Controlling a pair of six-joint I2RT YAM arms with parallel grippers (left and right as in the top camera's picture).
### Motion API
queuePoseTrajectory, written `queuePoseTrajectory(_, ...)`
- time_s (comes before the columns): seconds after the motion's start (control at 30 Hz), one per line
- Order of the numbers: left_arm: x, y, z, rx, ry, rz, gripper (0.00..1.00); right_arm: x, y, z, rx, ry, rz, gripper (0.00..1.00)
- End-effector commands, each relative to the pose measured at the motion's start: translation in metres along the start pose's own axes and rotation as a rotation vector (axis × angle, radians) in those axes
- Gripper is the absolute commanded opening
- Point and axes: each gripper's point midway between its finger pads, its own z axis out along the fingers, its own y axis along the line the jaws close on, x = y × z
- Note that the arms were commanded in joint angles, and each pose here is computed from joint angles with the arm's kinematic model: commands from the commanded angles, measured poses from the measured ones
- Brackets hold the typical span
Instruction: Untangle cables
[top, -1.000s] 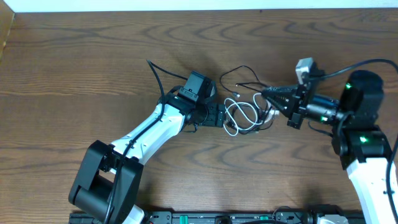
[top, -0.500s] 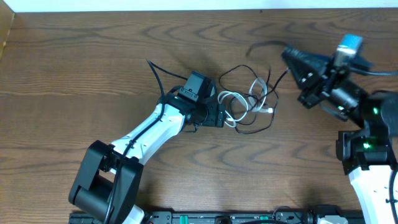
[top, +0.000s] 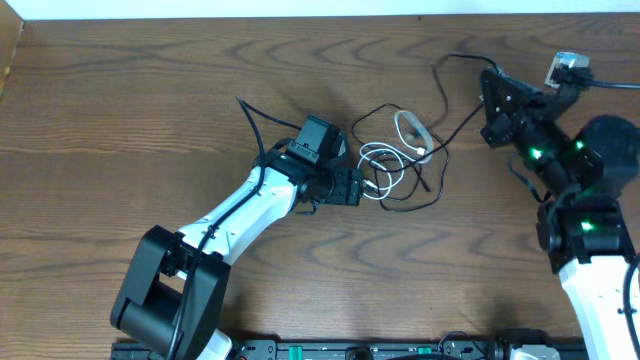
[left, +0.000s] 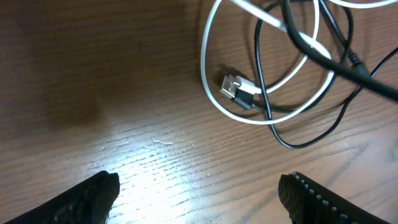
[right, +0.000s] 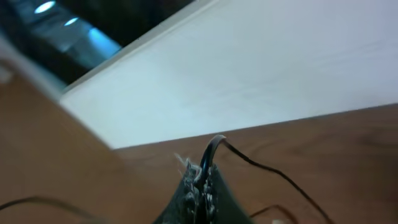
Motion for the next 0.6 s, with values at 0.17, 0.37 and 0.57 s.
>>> queuePoseTrajectory(0.17,0.0,-0.001,-0.001,0.001,0.0,0.023,0.86,-0.081,0.069,-0.022,-0.279,-0.326,-0.107,0.01)
queuePoseTrajectory(0.37,0.002,-0.001,-0.001,-0.002,0.006,0.021,0.86,-0.128,0.117,-0.068,-0.461,-0.59,-0.185,0.01)
queuePoseTrajectory(0.57,0.002,-0.001,-0.001,-0.002,0.006,0.021,0.86,-0.114,0.077,-0.04,-0.284,-0.496,-0.103,0.01)
